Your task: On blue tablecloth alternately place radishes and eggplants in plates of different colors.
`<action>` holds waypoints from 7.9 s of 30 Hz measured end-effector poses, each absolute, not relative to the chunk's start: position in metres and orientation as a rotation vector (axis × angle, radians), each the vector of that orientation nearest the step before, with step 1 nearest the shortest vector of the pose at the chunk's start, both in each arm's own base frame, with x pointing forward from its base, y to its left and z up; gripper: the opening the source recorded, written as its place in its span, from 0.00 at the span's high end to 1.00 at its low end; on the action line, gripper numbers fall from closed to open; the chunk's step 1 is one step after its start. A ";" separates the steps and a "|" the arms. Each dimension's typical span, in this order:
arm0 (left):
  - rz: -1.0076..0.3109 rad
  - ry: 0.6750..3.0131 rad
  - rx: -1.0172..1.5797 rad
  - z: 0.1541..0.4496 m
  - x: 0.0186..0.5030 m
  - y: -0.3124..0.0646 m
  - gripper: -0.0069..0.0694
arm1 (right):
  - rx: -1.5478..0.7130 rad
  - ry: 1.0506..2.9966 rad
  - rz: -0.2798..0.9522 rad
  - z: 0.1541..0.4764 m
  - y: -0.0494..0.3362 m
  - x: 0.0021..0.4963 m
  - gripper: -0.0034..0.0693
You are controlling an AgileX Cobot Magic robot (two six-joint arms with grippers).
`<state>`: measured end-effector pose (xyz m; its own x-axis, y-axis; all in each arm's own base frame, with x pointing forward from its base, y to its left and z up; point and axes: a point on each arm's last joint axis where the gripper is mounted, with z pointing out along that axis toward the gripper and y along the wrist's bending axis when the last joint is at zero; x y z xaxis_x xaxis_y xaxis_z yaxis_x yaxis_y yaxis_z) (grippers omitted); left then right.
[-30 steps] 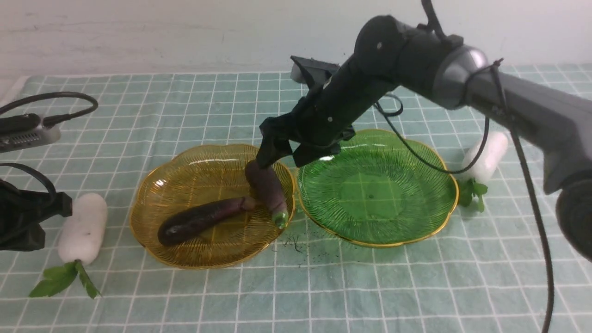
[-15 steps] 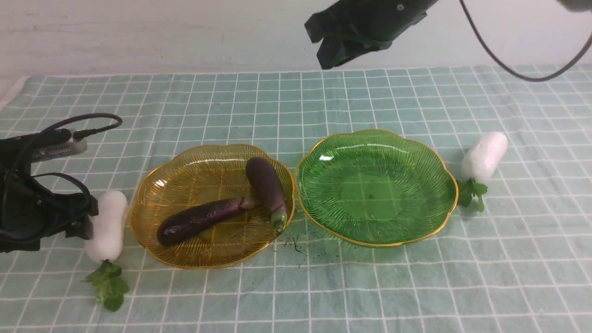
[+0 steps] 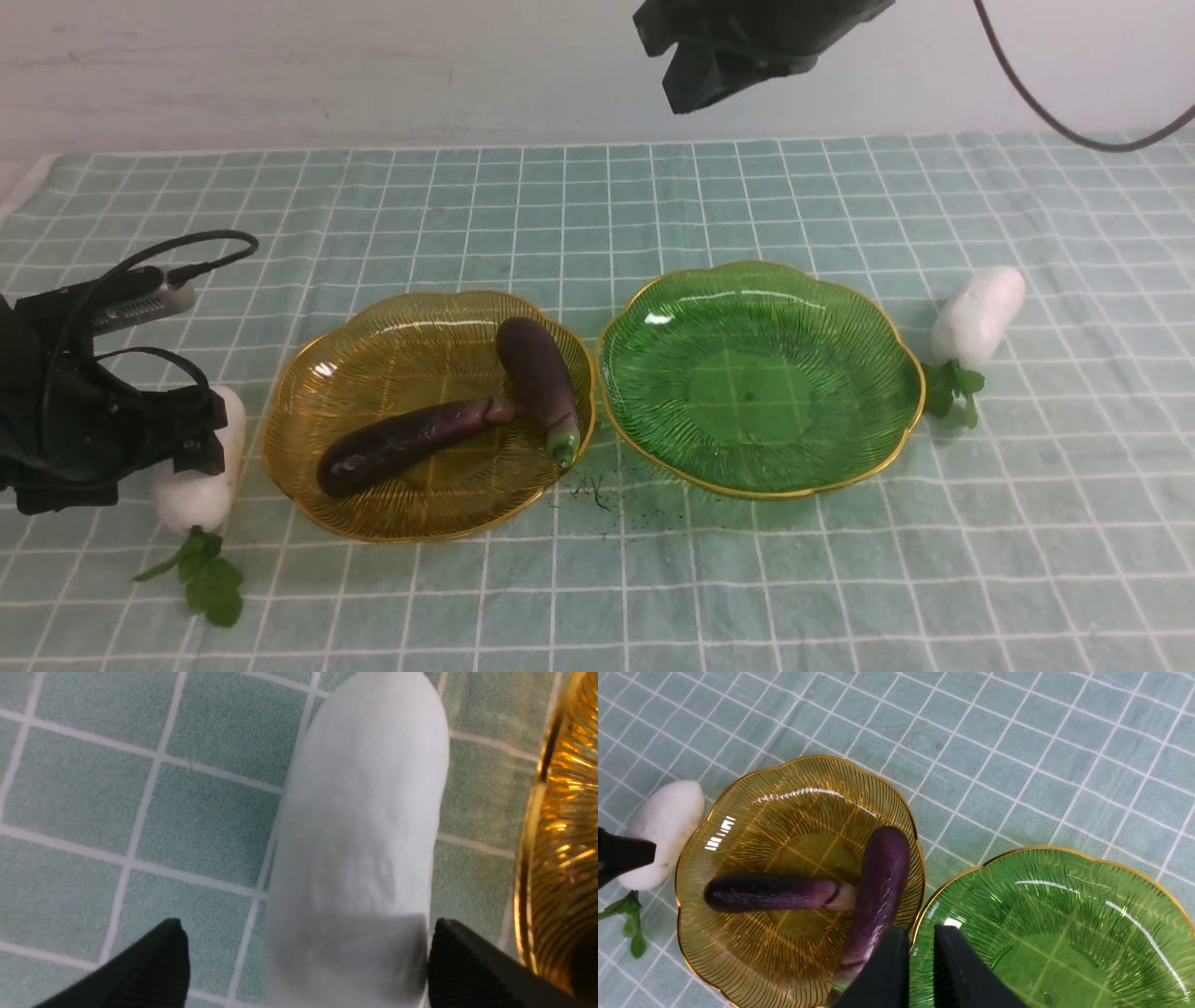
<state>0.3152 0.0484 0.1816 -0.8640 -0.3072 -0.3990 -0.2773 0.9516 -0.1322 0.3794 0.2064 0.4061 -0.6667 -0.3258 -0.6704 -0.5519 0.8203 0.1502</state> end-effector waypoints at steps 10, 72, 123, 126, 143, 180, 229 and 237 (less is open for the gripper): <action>-0.146 2.779 -0.463 0.167 0.323 0.047 0.34 | -0.622 2.350 0.360 0.407 0.200 0.381 0.86; -0.363 2.545 0.541 0.373 0.346 -0.159 0.92 | 0.222 2.631 0.523 0.312 -0.029 0.414 0.30; -0.354 2.089 0.273 0.360 0.131 -0.057 0.92 | -0.173 1.367 0.203 0.468 0.012 0.010 0.97; -0.362 2.052 0.267 0.363 0.133 -0.057 0.92 | -0.109 1.157 0.187 0.431 0.005 -0.012 0.97; -0.396 1.938 0.254 0.346 0.092 -0.042 0.92 | -0.019 0.930 0.152 0.364 -0.003 -0.010 0.97; -0.047 1.829 0.199 0.228 0.051 -0.008 0.92 | -0.021 0.930 0.149 0.364 -0.003 -0.010 0.97; 0.023 1.876 0.188 0.171 0.052 -0.005 0.92 | -0.254 1.494 -0.208 0.264 0.002 0.038 0.97; 0.022 1.876 0.188 0.171 0.052 -0.005 0.92 | -0.174 1.791 -0.163 0.180 -0.001 0.054 0.97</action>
